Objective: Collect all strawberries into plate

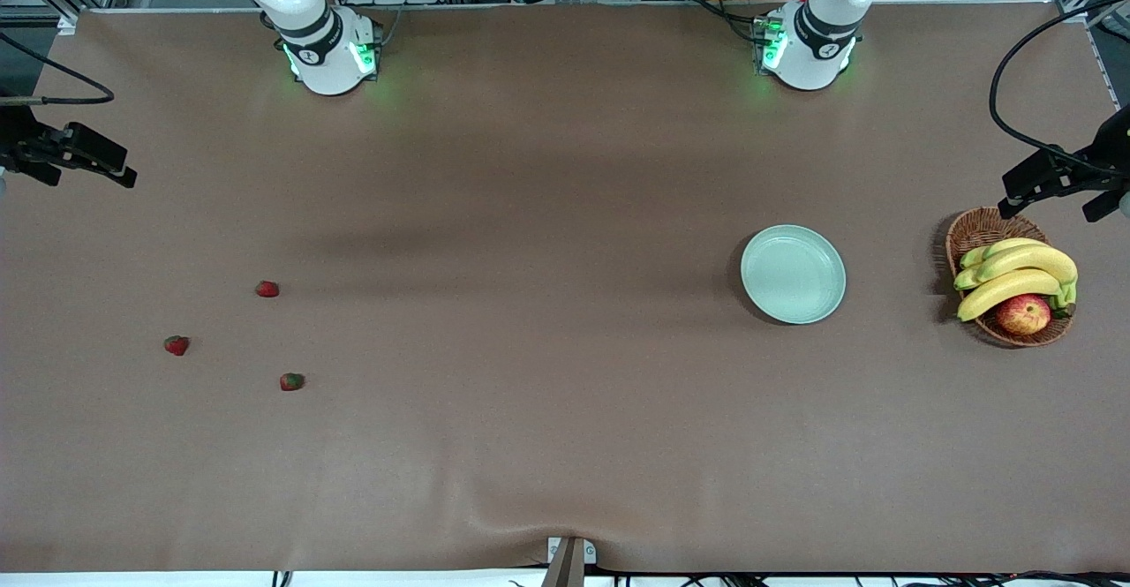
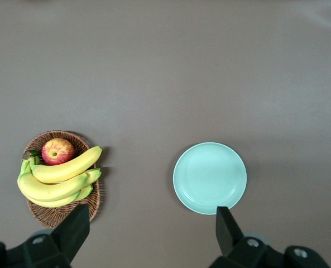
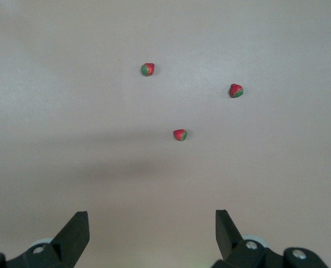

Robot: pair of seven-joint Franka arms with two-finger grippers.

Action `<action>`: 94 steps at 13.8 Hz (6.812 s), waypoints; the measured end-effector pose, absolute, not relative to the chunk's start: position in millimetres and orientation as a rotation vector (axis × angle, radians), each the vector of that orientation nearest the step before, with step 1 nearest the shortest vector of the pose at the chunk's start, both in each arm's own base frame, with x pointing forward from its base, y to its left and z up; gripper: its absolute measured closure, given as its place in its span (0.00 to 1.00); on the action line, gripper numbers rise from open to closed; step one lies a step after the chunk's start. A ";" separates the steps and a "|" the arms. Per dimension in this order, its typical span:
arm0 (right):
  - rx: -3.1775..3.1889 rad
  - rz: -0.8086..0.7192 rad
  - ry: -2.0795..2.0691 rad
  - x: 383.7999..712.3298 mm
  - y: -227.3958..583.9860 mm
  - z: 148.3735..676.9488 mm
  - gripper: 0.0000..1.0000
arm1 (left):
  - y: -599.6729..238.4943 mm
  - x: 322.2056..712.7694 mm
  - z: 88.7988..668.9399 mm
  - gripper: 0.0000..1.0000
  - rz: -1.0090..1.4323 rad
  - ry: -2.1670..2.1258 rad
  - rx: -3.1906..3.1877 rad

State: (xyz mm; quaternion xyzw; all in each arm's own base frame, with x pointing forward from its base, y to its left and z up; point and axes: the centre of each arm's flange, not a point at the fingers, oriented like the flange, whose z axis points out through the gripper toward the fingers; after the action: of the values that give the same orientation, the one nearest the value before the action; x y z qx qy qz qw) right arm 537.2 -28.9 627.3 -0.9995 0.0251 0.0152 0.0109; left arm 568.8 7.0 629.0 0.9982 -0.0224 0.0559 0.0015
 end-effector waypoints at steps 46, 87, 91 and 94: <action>-3.111 0.199 0.213 552.9 -76.2 170.0 0.00 | 5.1 572.4 617.0 0.00 0.124 -0.074 3.136; -2.860 -0.025 0.711 605.3 415.5 252.8 0.65 | 3.4 573.8 605.5 0.00 0.067 -0.078 3.137; -2.824 -0.038 0.748 570.3 472.3 223.0 0.65 | 3.7 573.7 605.4 0.00 0.065 -0.077 3.137; -2.817 -0.036 0.767 563.6 482.0 212.5 0.65 | 3.4 573.7 604.9 0.00 0.063 -0.078 3.137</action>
State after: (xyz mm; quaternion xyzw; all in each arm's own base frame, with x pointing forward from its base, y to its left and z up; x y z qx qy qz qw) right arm 563.6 482.0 212.5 -0.9588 0.2612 -0.0124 0.1108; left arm 573.7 3.4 604.9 0.9995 -0.0250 0.0202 0.0013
